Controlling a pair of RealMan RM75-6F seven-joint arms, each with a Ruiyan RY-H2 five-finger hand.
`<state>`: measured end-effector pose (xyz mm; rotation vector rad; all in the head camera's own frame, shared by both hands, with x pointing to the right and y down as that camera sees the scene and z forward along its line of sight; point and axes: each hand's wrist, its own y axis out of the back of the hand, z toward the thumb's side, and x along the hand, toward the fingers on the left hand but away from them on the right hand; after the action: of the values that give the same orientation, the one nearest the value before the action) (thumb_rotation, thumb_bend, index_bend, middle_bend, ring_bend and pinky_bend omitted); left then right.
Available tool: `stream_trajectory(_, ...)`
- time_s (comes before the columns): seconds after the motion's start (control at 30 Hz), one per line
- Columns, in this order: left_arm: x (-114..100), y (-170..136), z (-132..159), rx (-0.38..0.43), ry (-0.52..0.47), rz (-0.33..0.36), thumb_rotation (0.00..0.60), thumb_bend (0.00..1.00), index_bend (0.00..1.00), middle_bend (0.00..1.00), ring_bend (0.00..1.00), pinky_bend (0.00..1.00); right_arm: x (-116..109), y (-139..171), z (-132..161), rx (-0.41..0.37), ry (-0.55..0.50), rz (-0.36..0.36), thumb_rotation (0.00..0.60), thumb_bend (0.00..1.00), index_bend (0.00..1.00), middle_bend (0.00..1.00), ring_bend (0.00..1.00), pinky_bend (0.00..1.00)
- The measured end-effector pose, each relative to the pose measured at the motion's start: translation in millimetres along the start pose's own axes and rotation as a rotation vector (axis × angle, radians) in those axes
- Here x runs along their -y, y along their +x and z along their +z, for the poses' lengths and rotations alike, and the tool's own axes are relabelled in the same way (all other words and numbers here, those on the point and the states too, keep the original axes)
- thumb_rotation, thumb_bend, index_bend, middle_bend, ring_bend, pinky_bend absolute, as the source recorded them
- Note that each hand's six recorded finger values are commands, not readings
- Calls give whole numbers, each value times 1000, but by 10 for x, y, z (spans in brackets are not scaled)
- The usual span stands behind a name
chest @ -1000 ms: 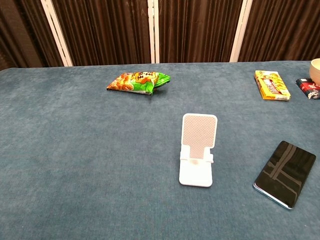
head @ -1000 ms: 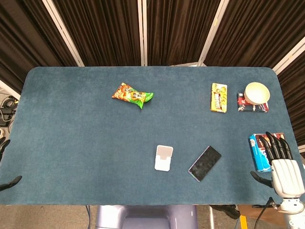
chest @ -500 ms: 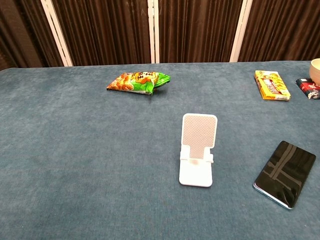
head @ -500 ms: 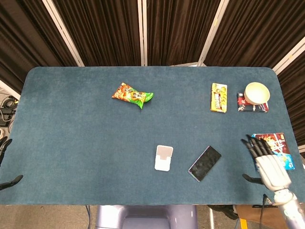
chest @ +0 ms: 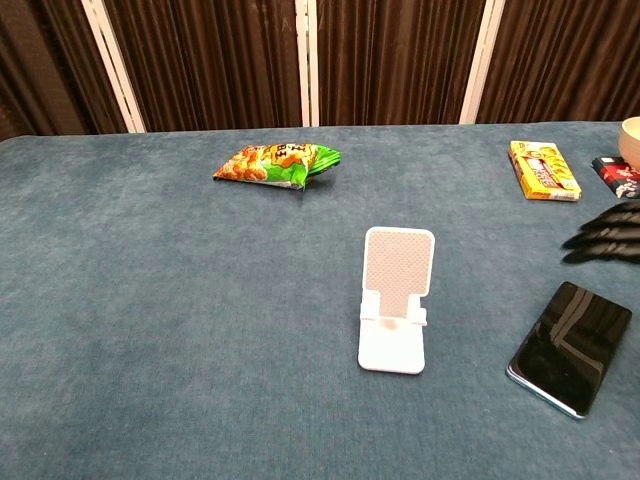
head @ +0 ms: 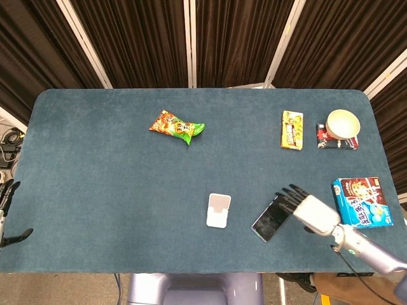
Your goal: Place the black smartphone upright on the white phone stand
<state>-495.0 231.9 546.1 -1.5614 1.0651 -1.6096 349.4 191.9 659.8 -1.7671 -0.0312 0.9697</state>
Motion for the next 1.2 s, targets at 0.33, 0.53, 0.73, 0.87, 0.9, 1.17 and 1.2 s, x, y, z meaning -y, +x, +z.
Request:
stream_trajectory(0.33,57,60,-13,-21,17,-13,600,0,0,0,0,0,96,-366,220,-175,117,24,600,87,110,165,83,150)
stream_trajectory(0.53,78,85,-21,-30,23,-18,600,0,0,0,0,0,132,-462,283,-206,137,37,600,87,111,160,83,153)
stream_trajectory(0.73,100,102,-25,-35,29,-24,600,0,0,0,0,0,175,-554,294,-216,155,57,600,86,111,142,83,153)
stream_trajectory(0.87,106,107,-26,-37,31,-25,600,0,0,0,0,0,209,-601,261,-205,165,72,600,88,111,136,83,153)
stream_trajectory(0.9,110,108,-27,-38,33,-26,600,0,0,0,0,0,219,-610,249,-201,167,77,600,88,114,139,83,154)
stream_trajectory(1.17,144,129,-23,-42,42,-35,600,0,0,0,0,0,299,-654,158,-183,173,105,600,282,488,456,281,234)
stream_trajectory(1.2,150,133,-21,-42,43,-37,600,0,0,0,0,0,296,-656,156,-185,174,101,600,308,515,486,305,253)
